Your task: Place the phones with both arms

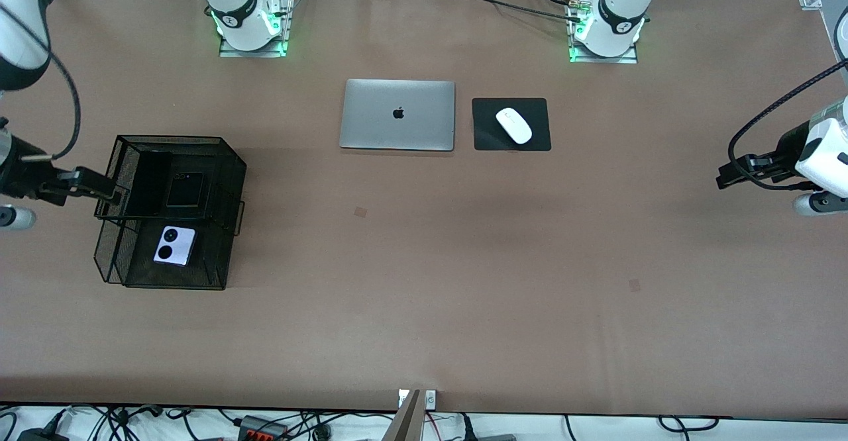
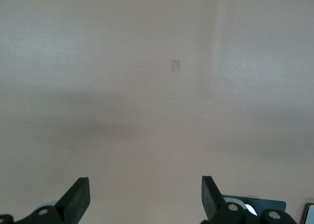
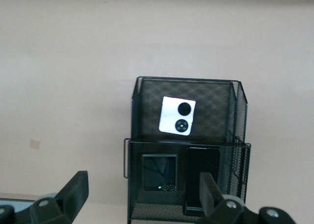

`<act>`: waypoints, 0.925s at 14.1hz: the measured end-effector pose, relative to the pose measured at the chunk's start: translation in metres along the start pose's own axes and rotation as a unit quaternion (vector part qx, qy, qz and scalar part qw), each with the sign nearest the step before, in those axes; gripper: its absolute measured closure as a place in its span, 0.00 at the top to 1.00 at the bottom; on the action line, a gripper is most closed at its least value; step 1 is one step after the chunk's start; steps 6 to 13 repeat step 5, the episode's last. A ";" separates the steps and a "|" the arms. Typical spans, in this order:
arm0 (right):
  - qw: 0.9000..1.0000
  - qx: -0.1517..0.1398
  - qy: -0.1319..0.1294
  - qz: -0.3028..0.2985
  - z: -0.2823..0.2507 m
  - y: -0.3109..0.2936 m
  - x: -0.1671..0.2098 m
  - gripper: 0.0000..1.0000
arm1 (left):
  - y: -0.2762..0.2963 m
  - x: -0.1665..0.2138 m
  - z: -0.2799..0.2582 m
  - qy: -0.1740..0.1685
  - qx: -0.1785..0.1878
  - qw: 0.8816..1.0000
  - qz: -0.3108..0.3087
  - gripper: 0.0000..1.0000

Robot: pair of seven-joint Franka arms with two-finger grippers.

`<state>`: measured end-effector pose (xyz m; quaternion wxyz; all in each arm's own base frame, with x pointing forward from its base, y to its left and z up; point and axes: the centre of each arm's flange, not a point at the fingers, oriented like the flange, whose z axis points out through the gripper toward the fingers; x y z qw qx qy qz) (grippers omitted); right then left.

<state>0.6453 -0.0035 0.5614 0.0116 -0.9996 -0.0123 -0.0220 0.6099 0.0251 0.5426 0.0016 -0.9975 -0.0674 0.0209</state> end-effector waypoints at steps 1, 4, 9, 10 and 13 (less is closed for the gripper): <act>1.000 0.000 0.001 -0.002 -0.004 -0.005 -0.003 1.00 | 0.000 0.000 0.000 -0.001 0.000 1.000 0.001 1.00; 1.000 -0.006 -0.011 0.003 0.000 0.004 -0.012 1.00 | 0.001 -0.001 0.001 -0.003 0.000 1.000 0.002 1.00; 1.000 -0.013 -0.017 0.003 0.005 0.006 -0.016 1.00 | 0.001 -0.001 0.001 -0.003 0.000 1.000 0.002 1.00; 1.000 -0.013 -0.017 0.003 0.005 0.006 -0.016 1.00 | 0.001 -0.001 0.001 -0.003 0.000 1.000 0.002 1.00; 1.000 -0.013 -0.017 0.003 0.005 0.006 -0.016 1.00 | 0.001 -0.001 0.001 -0.003 0.000 1.000 0.002 1.00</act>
